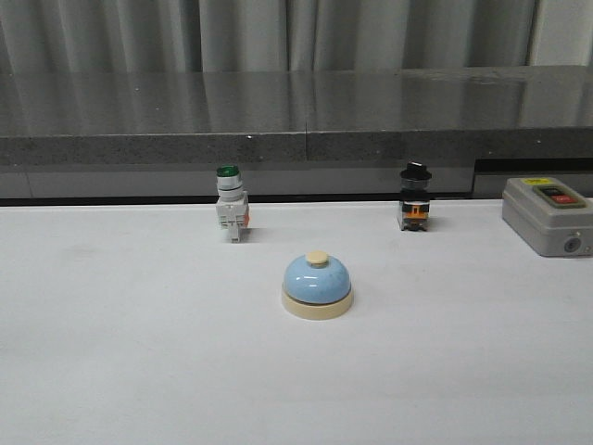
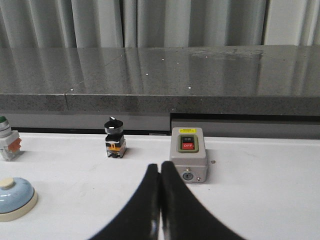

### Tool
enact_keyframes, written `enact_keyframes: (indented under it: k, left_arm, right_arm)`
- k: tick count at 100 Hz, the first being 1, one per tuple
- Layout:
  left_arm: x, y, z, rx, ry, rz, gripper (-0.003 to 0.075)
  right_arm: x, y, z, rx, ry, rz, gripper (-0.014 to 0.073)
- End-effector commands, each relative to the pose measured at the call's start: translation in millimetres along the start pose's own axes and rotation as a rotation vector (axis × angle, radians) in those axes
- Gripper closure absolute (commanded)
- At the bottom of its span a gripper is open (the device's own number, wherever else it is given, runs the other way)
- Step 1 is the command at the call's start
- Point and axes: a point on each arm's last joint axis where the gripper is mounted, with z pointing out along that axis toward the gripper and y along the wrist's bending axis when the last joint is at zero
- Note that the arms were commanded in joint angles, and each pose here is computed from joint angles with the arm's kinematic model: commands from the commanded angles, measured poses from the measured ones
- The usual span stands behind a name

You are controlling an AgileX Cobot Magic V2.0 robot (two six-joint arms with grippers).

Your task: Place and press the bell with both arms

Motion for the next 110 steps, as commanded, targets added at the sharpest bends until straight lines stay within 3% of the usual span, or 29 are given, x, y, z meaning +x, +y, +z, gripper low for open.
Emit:
enact_keyframes:
  k: [1, 25, 40, 60, 110]
  left_arm:
    - [6, 0, -1, -0.001, -0.071, -0.007, 0.0741]
    - [6, 0, -1, -0.001, -0.071, -0.007, 0.0741]
    - [6, 0, -1, -0.001, -0.071, -0.007, 0.0741]
    - [6, 0, -1, -0.001, -0.071, -0.007, 0.0741]
    - [6, 0, -1, -0.001, -0.071, -0.007, 0.0741]
  right_arm:
    - [-34, 1, -4, 0.001, -0.130, 0.003, 0.0655]
    - [-88, 2, 6, 0.015, 0.100, 0.003, 0.0655]
    - [-117, 3, 25, 0.027, 0.305, 0.004, 0.0655]
    - [-150, 4, 56, 0.035, 0.471, 0.006, 0.0655]
    - [-130, 14, 122, -0.025, 0.696, 0.067, 0.0655]
